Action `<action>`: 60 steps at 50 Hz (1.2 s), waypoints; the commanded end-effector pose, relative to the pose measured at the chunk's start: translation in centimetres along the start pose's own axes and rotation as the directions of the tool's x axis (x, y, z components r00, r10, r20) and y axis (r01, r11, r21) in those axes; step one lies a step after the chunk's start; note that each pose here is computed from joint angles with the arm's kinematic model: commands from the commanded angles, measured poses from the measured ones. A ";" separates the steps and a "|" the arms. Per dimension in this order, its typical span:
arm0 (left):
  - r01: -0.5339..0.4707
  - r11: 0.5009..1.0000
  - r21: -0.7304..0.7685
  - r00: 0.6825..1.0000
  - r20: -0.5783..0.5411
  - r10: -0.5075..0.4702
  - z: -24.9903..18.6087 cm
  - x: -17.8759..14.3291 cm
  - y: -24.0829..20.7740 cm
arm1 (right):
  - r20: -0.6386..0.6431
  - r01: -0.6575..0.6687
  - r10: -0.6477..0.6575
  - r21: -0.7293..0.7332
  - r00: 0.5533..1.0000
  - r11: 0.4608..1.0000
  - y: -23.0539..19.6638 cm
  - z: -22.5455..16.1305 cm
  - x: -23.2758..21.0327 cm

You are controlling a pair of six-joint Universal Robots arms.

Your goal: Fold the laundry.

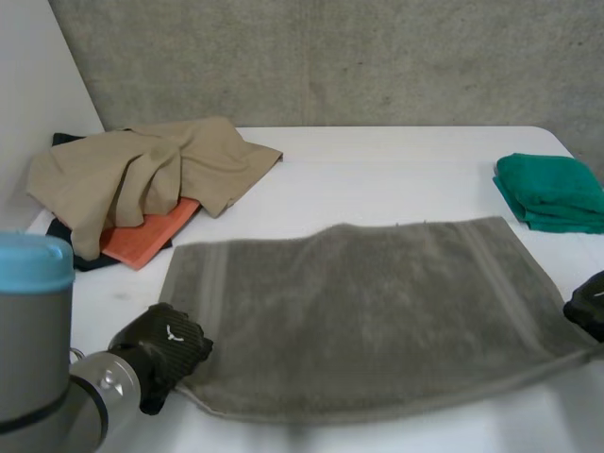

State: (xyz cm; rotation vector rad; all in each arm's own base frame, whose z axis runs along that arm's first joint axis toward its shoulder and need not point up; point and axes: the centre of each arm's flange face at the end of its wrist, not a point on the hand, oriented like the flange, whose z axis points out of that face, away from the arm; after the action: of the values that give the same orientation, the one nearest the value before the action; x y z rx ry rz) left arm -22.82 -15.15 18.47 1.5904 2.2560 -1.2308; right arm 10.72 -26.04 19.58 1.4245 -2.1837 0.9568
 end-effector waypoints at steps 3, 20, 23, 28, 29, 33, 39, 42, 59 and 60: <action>0.031 0.985 0.172 0.976 0.208 -0.067 5.6 -4.8 -3.0 | -0.117 -0.095 0.108 0.107 0.987 0.990 -1.6 4.2 1.8; 0.124 0.973 0.196 0.900 0.391 -0.193 15.4 -8.1 -4.0 | -0.391 0.064 0.119 0.424 0.913 0.904 -9.7 15.4 3.3; 0.111 0.962 0.248 0.882 0.421 -0.211 15.6 -8.6 -4.8 | -0.411 0.074 0.131 0.448 0.902 0.891 -10.3 16.6 3.3; 0.086 0.943 0.320 0.865 0.446 -0.230 15.5 -8.6 -6.0 | -0.412 0.046 0.176 0.474 0.894 0.879 -10.9 16.7 3.2; 0.083 0.940 0.329 0.864 0.447 -0.233 15.3 -8.5 -6.3 | -0.401 0.031 0.188 0.480 0.897 0.877 -10.9 16.5 3.0; 0.073 0.930 0.360 0.861 0.448 -0.241 14.2 -8.2 -7.2 | -0.324 -0.081 0.276 0.507 0.905 0.858 -10.6 14.3 2.8; 0.075 0.929 0.363 0.862 0.444 -0.243 11.9 -8.0 -6.9 | -0.213 -0.207 0.345 0.487 0.914 0.849 -8.3 10.0 2.9; 0.086 0.929 0.361 0.865 0.435 -0.249 11.1 -7.6 -6.5 | -0.114 -0.263 0.347 0.450 0.931 0.854 -6.2 9.1 2.2; 0.112 0.933 0.343 0.878 0.405 -0.255 10.9 -6.5 -5.4 | -0.018 -0.321 0.347 0.336 0.938 0.885 -0.8 11.9 1.2; 0.112 0.933 0.343 0.878 0.405 -0.255 10.9 -6.5 -5.4 | -0.026 -0.319 0.347 0.331 0.938 0.888 -0.6 12.0 1.4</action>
State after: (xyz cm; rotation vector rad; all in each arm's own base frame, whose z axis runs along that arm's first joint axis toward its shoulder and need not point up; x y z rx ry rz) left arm -28.12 -27.75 17.58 1.0244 2.0228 -1.8571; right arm 12.07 -34.77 13.55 1.1189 -2.3573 1.5676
